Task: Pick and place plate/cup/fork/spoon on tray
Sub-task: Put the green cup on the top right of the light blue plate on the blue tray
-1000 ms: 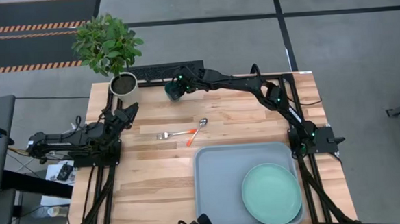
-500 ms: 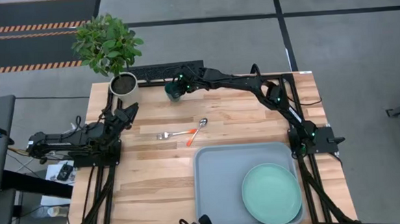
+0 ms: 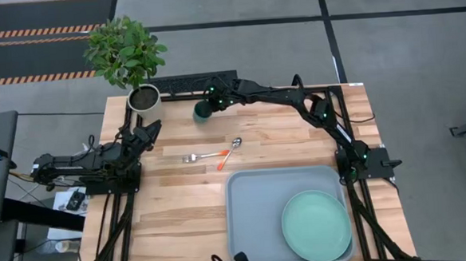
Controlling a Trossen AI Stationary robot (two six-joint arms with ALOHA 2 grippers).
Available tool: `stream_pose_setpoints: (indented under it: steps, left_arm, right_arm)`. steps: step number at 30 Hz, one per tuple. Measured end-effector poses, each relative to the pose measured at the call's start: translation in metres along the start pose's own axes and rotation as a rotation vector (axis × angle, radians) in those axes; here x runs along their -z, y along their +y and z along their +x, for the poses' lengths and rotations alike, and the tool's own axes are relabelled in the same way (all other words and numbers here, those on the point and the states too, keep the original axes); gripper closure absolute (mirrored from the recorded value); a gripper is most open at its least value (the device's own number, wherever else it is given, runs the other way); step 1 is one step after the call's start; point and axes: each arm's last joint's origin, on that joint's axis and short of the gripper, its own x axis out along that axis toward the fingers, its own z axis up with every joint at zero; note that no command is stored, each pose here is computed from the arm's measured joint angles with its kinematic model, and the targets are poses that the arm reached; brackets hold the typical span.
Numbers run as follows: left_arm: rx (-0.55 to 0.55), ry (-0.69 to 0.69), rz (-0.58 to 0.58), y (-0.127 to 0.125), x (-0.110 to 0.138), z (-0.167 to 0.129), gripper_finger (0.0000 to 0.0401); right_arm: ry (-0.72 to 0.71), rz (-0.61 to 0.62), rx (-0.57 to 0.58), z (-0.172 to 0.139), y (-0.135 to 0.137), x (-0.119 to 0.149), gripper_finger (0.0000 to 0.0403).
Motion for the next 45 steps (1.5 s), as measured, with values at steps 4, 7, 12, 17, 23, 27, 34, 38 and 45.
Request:
stream_pose_setpoints:
  steps: [4,7,12,17,23,27,34,38,45]
  left_arm:
    - [0.000,0.000,0.000,0.000,0.000,0.000,0.0170]
    - [0.000,0.000,0.000,0.000,0.000,0.000,0.0170]
    - [0.001,0.001,0.000,0.000,0.000,0.000,0.0170]
    - [0.001,0.002,0.000,0.000,0.000,0.000,0.0170]
    - [0.002,0.003,0.005,0.000,0.000,0.000,0.0170]
    - [0.002,0.003,0.014,0.000,0.000,0.000,0.0170]
    - [0.000,0.007,0.029,0.000,0.000,0.000,0.0170]
    - [-0.004,0.012,0.035,0.001,0.001,0.000,0.0170]
    - [-0.005,0.014,0.037,0.001,0.001,0.000,0.0170]
  right_arm:
    - [0.036,0.003,0.008,0.000,-0.003,0.002,0.0393]
    - [0.055,0.002,0.010,0.000,-0.004,0.003,0.0397]
    - [0.074,-0.004,-0.020,-0.004,0.000,0.003,0.0400]
    - [0.120,-0.040,-0.047,-0.017,0.008,-0.002,0.0400]
    - [0.218,-0.129,-0.076,-0.040,0.017,-0.005,0.0401]
    - [0.323,-0.227,-0.071,-0.067,0.020,-0.004,0.0402]
    - [0.294,-0.355,-0.122,-0.170,0.037,-0.007,0.0402]
    - [0.251,-0.397,-0.080,-0.248,0.038,0.002,0.0402]
    - [0.185,-0.325,0.031,-0.345,0.028,0.035,0.0402]
